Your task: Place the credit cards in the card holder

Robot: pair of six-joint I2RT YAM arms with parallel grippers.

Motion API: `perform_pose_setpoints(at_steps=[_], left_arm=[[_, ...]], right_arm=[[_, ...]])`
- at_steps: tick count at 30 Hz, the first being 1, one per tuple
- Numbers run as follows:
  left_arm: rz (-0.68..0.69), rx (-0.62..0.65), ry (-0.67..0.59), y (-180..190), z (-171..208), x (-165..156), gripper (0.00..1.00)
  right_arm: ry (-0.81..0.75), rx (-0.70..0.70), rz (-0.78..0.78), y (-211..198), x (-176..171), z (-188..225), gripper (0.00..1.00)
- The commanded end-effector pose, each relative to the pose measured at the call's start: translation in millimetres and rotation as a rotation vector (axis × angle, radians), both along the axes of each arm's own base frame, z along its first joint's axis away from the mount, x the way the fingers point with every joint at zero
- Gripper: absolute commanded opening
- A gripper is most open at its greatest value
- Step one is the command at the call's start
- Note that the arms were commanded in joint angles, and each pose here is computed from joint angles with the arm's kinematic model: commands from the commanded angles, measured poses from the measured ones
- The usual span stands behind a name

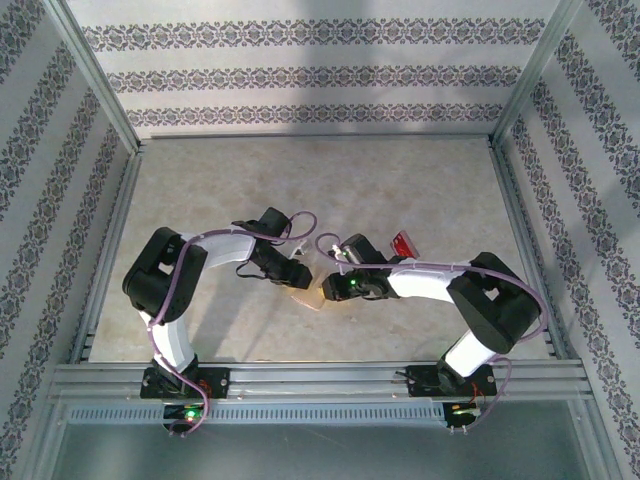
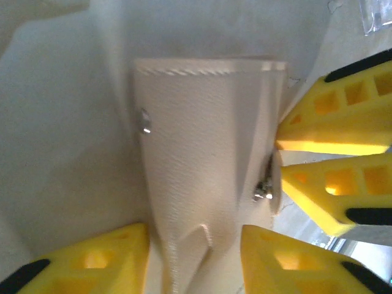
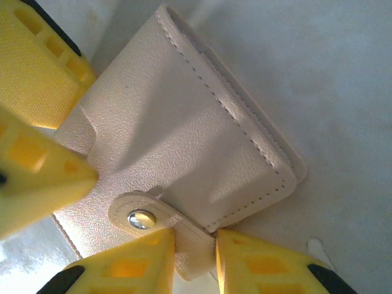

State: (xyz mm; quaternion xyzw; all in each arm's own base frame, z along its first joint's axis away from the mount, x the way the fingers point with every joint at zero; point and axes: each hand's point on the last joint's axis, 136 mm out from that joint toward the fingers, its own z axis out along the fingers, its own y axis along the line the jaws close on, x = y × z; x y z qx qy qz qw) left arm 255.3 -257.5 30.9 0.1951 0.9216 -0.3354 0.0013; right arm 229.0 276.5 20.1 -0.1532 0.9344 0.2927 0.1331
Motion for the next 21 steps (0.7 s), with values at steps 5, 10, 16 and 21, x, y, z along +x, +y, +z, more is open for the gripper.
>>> perform_pose_setpoints(at_steps=[5,10,16,21], left_arm=[[-0.035,0.037,-0.068,-1.2,44.4,8.8,0.41],[-0.032,0.046,-0.072,-0.8,47.9,10.4,0.18],[-0.022,-0.023,-0.016,-14.1,48.0,5.5,0.0],[-0.016,0.002,0.029,-15.3,28.7,6.7,0.0]], right_arm=[[0.035,-0.053,-0.019,-8.4,-3.2,-16.6,0.25],[0.036,-0.054,-0.024,-9.5,-2.7,-16.2,0.25],[0.035,-0.052,-0.024,-9.4,-2.6,-15.7,0.24],[0.031,-0.048,-0.02,-8.0,-1.6,-14.3,0.24]])
